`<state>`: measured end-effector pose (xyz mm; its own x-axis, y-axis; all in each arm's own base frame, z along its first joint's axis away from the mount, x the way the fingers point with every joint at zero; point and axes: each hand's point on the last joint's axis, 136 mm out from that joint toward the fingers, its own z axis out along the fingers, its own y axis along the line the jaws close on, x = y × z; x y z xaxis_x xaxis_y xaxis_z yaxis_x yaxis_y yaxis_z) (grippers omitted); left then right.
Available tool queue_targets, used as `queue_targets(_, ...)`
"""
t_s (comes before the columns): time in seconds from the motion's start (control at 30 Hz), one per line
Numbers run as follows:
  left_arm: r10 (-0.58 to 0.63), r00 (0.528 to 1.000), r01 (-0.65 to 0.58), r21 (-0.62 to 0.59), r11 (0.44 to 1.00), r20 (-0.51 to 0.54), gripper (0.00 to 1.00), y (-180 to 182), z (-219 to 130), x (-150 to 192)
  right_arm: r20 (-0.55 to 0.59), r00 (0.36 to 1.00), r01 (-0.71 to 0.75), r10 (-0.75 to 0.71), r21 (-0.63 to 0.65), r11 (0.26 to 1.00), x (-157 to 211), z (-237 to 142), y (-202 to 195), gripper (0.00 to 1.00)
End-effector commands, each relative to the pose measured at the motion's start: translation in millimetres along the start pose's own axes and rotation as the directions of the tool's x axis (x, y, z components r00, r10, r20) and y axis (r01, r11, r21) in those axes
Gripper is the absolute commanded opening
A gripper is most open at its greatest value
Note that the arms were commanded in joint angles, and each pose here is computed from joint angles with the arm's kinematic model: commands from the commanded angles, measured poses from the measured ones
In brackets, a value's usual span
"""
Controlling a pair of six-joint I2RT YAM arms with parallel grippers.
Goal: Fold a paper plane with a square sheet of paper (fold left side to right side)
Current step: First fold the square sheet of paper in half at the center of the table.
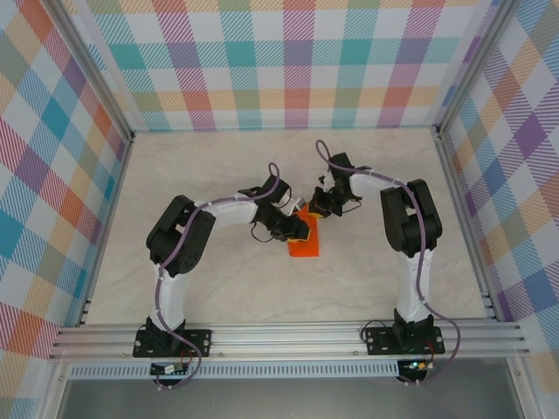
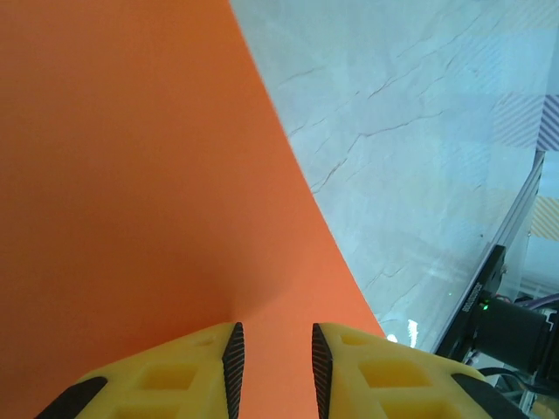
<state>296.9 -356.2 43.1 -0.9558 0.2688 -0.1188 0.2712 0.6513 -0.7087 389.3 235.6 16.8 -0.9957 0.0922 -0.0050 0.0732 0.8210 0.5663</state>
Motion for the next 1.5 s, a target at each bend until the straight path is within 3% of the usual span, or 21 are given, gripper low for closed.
queue_targets(0.0, 0.015, 0.999, -0.015, 0.001, 1.000, -0.042, 0.29, 5.7, 6.3, 15.3, -0.061, 0.998, -0.026, 0.032, 0.105, 0.994, 21.1, 7.8, -27.8, 0.03)
queue_targets(0.57, -0.002, 0.998, 0.002, -0.001, 1.000, -0.066, 0.29, 13.4, 4.8, 36.9, -0.067, 0.997, -0.019, 0.028, 0.138, 0.990, 20.3, 7.1, -31.8, 0.03)
queue_targets(1.17, -0.033, 0.994, 0.033, 0.002, 0.999, -0.105, 0.28, 18.0, -14.0, 86.4, -0.077, 0.997, -0.020, 0.031, 0.142, 0.990, 17.2, 10.6, -32.7, 0.03)
queue_targets(1.27, -0.014, 0.997, 0.015, 0.017, 1.000, -0.079, 0.28, 6.9, -25.3, 82.9, -0.074, 0.997, -0.014, 0.023, 0.132, 0.991, 17.1, 9.1, -30.1, 0.03)
queue_targets(1.47, 0.022, 0.999, -0.025, 0.073, 0.997, 0.041, 0.28, -24.5, -59.9, 35.9, -0.073, 0.997, -0.010, 0.019, 0.122, 0.992, 17.4, 8.9, -28.0, 0.03)
